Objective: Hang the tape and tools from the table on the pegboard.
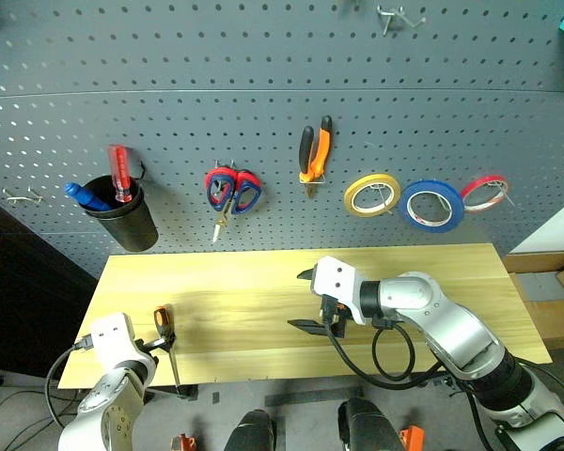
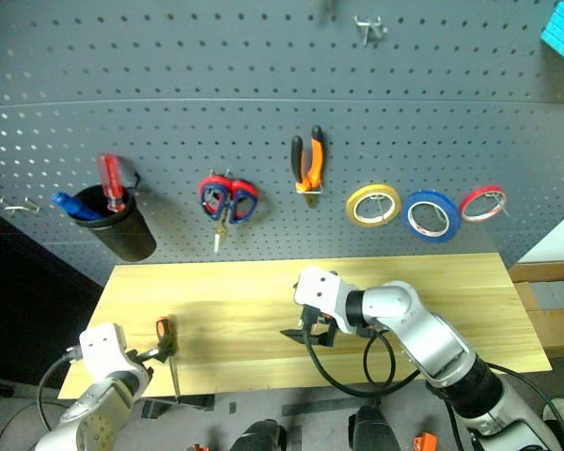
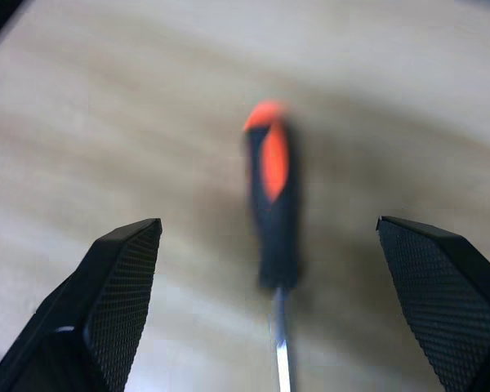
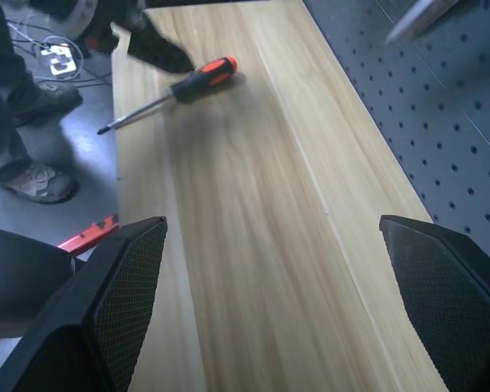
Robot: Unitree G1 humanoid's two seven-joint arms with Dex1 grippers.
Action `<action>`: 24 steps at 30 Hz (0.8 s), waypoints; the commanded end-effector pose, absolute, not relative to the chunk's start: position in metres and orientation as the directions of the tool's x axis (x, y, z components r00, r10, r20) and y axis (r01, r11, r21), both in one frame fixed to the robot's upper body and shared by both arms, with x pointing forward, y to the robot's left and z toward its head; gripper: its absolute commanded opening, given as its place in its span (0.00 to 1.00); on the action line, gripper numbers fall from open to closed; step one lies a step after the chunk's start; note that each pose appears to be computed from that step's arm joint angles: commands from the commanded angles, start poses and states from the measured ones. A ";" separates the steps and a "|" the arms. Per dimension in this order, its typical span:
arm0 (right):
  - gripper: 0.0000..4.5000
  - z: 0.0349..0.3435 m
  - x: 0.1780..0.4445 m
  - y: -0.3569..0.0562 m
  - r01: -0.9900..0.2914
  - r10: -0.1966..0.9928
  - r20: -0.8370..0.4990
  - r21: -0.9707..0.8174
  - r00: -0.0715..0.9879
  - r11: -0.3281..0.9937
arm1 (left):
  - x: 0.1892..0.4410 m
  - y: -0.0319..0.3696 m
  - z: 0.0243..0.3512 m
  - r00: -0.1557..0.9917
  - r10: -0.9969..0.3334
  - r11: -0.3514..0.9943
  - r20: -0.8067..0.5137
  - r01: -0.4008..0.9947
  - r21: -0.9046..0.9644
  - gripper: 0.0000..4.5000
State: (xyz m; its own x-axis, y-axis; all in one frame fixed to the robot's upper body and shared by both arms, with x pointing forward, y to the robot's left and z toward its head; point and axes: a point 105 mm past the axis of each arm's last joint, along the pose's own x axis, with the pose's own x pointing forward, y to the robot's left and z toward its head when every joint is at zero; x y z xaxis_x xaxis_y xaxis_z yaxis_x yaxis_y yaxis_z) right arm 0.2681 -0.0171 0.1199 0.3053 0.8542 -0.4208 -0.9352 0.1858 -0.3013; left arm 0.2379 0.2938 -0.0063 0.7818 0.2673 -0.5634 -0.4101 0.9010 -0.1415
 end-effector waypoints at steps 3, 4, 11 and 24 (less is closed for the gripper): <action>1.00 0.133 0.266 -0.012 -0.926 0.872 -0.387 -0.339 0.300 0.168 | 0.259 0.304 0.003 0.782 0.296 0.881 -0.548 -0.445 -0.159 1.00; 1.00 0.133 0.266 -0.012 -0.926 0.872 -0.388 -0.338 0.300 0.168 | 0.263 0.305 0.002 0.777 0.297 0.876 -0.554 -0.452 -0.165 1.00; 1.00 0.134 0.265 -0.013 -0.926 0.871 -0.390 -0.337 0.300 0.168 | 0.264 0.314 -0.014 0.709 0.333 0.838 -0.621 -0.525 -0.151 1.00; 1.00 0.133 0.267 -0.016 -0.923 0.863 -0.400 -0.345 0.310 0.171 | 0.279 0.329 -0.024 0.685 0.312 0.841 -0.659 -0.521 -0.144 0.45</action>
